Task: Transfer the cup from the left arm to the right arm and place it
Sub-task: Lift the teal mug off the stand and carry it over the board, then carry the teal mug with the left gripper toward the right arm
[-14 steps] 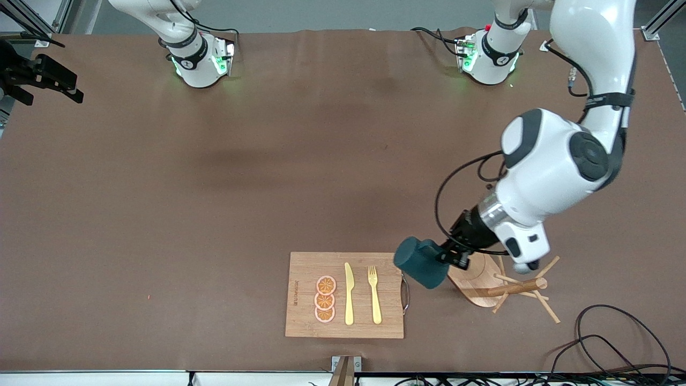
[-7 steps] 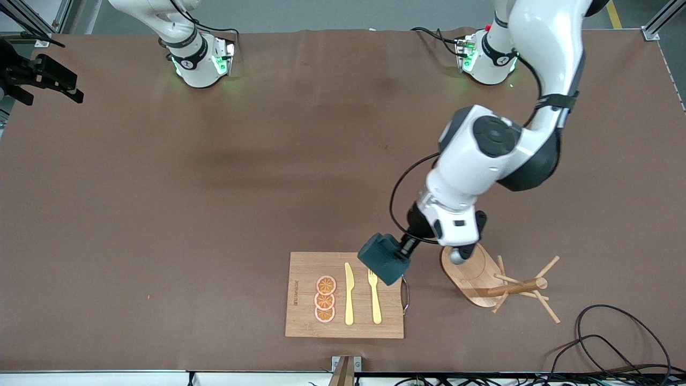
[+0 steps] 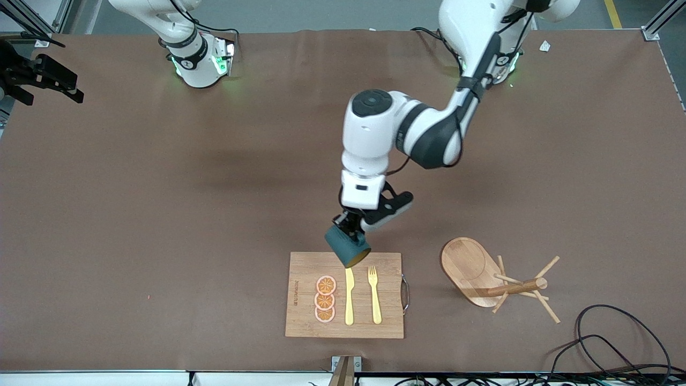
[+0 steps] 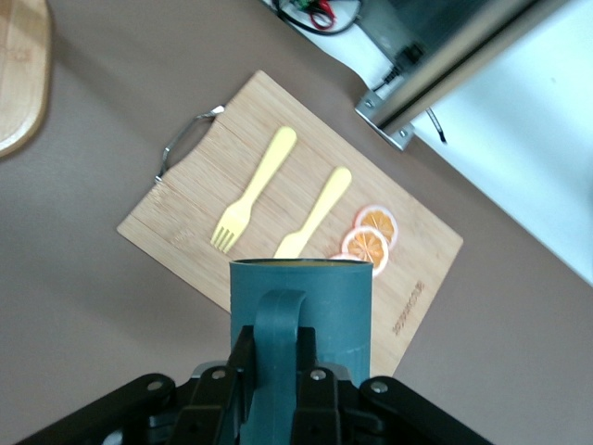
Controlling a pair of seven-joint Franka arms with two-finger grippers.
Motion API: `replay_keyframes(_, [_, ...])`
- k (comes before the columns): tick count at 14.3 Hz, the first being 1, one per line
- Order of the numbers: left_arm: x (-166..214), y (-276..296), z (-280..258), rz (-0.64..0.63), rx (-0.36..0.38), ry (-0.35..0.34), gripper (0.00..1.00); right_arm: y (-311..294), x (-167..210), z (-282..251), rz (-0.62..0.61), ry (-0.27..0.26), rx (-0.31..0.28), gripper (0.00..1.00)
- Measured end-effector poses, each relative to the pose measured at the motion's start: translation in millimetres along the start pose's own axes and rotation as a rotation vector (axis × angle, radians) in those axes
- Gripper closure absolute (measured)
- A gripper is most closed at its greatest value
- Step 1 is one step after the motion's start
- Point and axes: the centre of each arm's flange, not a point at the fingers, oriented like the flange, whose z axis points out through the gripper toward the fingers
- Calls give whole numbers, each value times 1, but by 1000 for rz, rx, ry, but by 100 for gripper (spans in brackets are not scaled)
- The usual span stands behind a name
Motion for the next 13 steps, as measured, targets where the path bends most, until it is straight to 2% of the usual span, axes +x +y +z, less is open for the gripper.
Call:
replay_keyframes(7, [-130,20,-4,434,-10,268,79,0,0,0,0,0,0,0])
replay_keyframes(10, [-162,22,-6,505,-37,376,79,0,0,0,0,0,0,0])
replay_keyframes(13, [-179,17,9,517,-79,525,79,-1,0,0,-1,0,0,0])
